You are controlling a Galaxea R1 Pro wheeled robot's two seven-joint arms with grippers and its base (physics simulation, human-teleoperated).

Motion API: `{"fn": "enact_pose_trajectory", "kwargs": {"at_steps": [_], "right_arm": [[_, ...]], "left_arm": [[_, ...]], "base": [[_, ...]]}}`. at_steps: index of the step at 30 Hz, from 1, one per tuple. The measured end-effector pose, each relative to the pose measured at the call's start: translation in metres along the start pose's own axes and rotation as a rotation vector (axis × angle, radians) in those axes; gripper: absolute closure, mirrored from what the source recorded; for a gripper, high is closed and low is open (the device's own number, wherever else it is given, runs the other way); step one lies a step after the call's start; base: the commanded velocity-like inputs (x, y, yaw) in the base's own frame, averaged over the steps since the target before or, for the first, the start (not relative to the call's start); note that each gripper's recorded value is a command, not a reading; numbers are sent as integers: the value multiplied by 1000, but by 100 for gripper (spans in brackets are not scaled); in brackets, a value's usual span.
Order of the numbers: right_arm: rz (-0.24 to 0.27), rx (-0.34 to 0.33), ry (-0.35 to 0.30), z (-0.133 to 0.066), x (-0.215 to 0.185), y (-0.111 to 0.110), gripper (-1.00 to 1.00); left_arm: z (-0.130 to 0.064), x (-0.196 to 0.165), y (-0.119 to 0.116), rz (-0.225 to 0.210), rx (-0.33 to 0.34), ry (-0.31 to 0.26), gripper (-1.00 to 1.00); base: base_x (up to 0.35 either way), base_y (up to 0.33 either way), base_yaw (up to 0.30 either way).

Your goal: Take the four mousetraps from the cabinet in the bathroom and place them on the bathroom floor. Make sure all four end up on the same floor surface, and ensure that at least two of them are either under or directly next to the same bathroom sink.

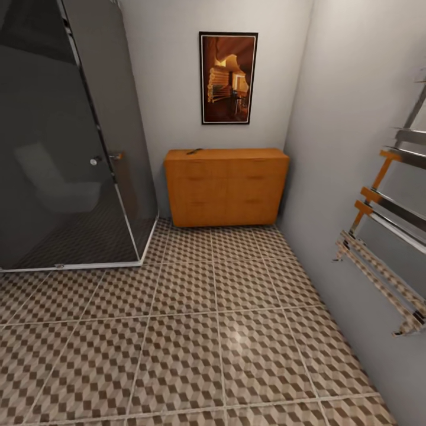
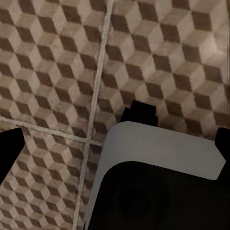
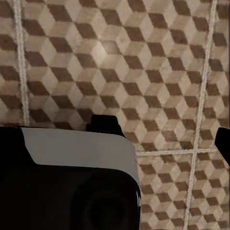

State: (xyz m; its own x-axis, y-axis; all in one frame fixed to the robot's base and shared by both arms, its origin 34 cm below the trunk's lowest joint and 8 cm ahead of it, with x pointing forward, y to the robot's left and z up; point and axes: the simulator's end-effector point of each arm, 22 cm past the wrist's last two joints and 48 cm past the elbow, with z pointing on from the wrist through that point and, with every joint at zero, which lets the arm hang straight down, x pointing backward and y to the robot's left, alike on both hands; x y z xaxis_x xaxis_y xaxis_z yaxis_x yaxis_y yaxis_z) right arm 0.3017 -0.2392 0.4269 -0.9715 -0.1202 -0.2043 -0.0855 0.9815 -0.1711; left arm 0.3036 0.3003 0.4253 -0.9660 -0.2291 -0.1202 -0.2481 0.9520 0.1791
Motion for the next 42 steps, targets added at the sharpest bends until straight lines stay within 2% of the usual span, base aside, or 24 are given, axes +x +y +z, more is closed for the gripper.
{"fn": "enact_pose_trajectory", "kwargs": {"at_steps": [29, 42], "right_arm": [[-1, 0, 1, 0, 0, 0, -100], [0, 0, 0, 0, 0, 0, -100]], "left_arm": [[0, 0, 0, 1, 0, -1, -100], [0, 0, 0, 1, 0, 0, -100]], "base": [[333, -90, 0], [333, -21, 0]]}}
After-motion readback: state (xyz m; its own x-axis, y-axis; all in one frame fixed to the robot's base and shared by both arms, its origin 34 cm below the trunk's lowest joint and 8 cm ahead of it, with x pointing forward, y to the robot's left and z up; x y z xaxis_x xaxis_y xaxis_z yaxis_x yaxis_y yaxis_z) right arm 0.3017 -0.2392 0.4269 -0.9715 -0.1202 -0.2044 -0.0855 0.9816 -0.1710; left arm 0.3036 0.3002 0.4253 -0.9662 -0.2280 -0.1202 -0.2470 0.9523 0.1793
